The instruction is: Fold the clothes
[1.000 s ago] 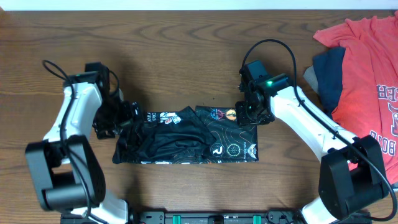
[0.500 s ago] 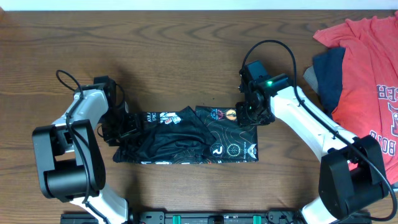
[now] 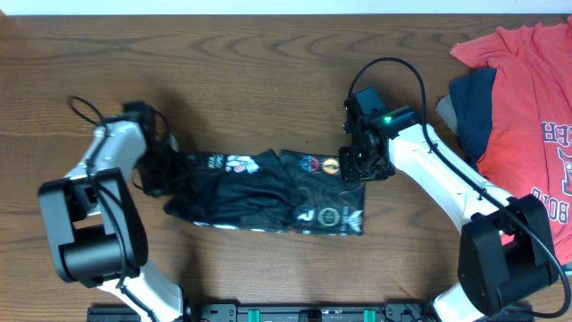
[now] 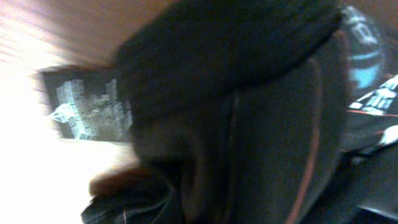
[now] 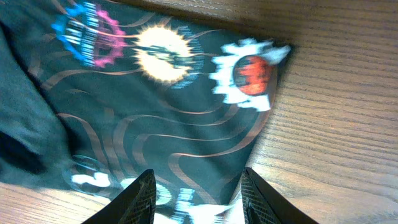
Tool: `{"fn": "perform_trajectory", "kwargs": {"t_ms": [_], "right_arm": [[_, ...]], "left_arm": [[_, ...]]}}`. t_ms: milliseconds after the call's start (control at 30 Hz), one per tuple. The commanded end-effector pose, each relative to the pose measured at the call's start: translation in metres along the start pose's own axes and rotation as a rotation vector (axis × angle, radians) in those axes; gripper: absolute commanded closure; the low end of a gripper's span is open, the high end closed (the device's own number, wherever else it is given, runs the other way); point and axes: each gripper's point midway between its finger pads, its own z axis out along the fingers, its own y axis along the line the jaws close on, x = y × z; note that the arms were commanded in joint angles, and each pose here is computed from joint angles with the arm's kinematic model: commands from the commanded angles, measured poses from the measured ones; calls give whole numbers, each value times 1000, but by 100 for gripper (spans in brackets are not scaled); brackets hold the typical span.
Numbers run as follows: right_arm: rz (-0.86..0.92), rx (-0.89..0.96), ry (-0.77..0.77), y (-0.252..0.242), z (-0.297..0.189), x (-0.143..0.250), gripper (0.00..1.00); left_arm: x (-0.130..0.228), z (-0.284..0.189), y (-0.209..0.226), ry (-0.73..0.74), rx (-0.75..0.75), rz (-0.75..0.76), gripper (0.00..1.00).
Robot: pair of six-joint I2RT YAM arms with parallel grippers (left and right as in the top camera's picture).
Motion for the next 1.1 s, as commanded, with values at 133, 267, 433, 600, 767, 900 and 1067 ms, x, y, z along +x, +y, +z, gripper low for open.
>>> {"fn": "perform_trajectory", "kwargs": {"t_ms": [133, 267, 433, 600, 767, 900, 1067], "right_arm": [[48, 24, -18, -14, -4, -7, 57], [81, 34, -20, -27, -6, -10, 57], [105, 50, -21, -43, -8, -12, 57], [110, 56, -15, -47, -8, -11, 57], [110, 56, -15, -47, -8, -11, 57], [110, 56, -15, -47, -8, -11, 57], [110, 56, -15, -47, -8, -11, 57]], "left_arm": [[-45, -60, 50, -137, -98, -137, 94], [-39, -87, 46, -113, -86, -167, 94], [-12, -104, -11, -30, 36, -80, 94], [24, -97, -70, 53, 44, 72, 94], [53, -77, -119, 90, 5, 211, 94], [72, -60, -149, 90, -13, 295, 94], [93, -39, -170, 89, -77, 411, 94]]}}
